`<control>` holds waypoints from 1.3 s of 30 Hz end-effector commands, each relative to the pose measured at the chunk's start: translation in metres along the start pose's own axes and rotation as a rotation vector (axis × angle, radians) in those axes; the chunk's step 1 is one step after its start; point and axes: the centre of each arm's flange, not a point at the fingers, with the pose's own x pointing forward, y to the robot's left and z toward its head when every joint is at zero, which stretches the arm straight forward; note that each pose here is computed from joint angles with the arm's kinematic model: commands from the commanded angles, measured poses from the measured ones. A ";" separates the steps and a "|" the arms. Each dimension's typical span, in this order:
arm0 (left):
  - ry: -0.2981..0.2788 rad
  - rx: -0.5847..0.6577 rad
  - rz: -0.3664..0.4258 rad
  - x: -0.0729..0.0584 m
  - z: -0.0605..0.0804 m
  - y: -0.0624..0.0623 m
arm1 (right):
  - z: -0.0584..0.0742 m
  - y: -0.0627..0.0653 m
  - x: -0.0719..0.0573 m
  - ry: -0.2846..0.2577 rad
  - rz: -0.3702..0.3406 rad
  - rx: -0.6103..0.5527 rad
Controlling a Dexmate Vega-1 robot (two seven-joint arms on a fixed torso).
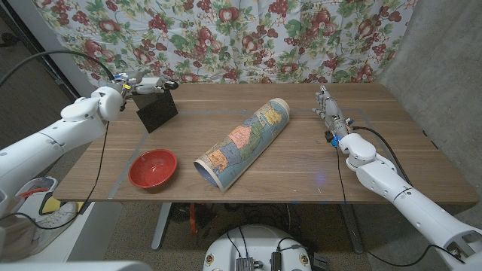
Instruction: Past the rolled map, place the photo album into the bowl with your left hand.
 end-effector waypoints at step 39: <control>-0.052 0.013 -0.147 0.037 0.006 0.007 | -0.006 0.006 0.005 0.024 0.012 -0.002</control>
